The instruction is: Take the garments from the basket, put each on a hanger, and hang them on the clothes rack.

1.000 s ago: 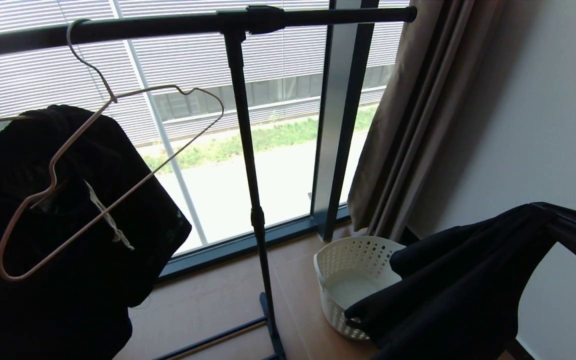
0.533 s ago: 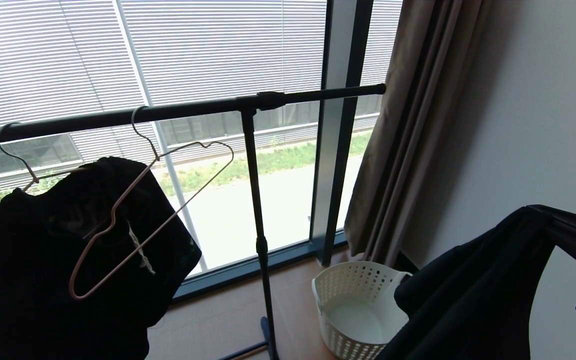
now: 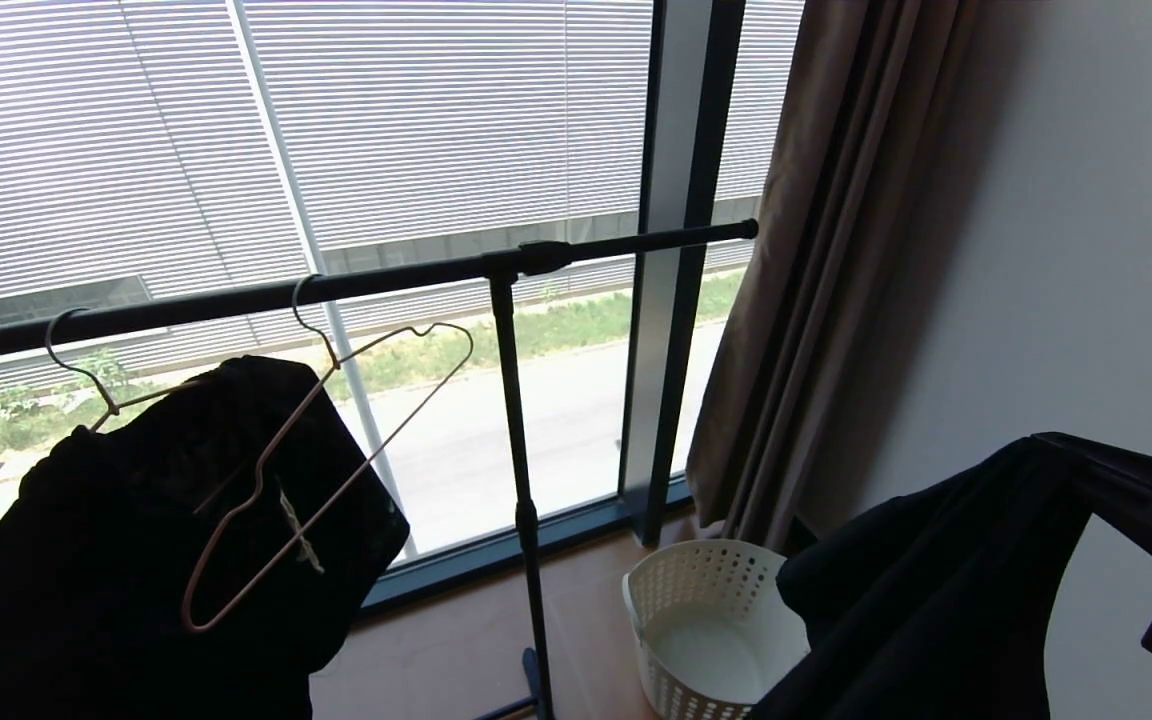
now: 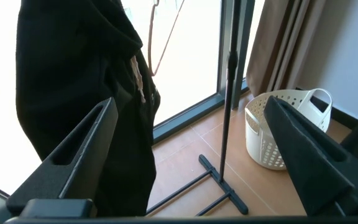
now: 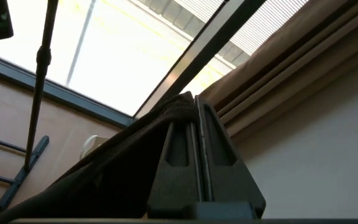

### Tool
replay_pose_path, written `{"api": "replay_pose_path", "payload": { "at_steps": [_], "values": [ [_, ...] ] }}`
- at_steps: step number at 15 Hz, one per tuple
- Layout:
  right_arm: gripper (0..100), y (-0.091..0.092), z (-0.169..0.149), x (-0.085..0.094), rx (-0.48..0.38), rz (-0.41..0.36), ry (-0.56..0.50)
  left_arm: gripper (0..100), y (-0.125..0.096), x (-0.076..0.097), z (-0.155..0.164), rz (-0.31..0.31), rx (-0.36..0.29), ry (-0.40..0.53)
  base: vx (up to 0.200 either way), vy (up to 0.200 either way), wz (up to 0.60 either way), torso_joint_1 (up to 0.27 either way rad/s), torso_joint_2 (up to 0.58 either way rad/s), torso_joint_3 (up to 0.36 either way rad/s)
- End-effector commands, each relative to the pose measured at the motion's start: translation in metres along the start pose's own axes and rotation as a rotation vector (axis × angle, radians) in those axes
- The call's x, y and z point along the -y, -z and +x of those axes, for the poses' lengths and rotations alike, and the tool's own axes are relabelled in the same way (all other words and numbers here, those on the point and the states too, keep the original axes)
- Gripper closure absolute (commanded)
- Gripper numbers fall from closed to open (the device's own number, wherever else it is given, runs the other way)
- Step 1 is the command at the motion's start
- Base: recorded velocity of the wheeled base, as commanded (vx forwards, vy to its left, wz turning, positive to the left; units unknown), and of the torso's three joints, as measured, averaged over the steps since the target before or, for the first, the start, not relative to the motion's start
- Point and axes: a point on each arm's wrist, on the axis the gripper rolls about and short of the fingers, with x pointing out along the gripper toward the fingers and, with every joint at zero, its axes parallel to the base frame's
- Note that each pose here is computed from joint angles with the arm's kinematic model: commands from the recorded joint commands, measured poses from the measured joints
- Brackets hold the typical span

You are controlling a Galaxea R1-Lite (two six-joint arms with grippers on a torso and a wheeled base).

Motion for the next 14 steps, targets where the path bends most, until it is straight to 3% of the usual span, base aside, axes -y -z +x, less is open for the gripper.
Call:
{"api": "replay_pose_path", "payload": {
  "at_steps": [1, 4, 6, 14],
  "values": [
    [100, 0.0005, -0.0006, -0.0004, 0.004, 0.000, -0.004, 0, 0.0000, 0.0000, 0.0001, 0.000, -0.001, 0.000, 0.000, 0.000, 0.00, 0.000, 0.00, 0.000],
    [100, -0.0005, -0.0068, 0.0013, 0.024, 0.002, 0.009, 0, 0.0003, -0.0001, 0.0002, 0.023, -0.002, -0.005, 0.000, 0.000, 0.00, 0.000, 0.00, 0.000],
    [100, -0.0007, -0.0072, 0.0015, 0.027, 0.001, 0.011, 0, 0.0005, -0.0001, 0.0001, -0.024, -0.002, -0.008, 0.000, 0.000, 0.00, 0.000, 0.00, 0.000],
    [100, -0.0038, -0.0100, 0.0041, 0.040, 0.003, 0.021, 0, 0.0005, -0.0001, 0.0001, -0.028, -0.002, -0.007, 0.000, 0.000, 0.60, 0.005, 0.00, 0.002]
  ]
}}
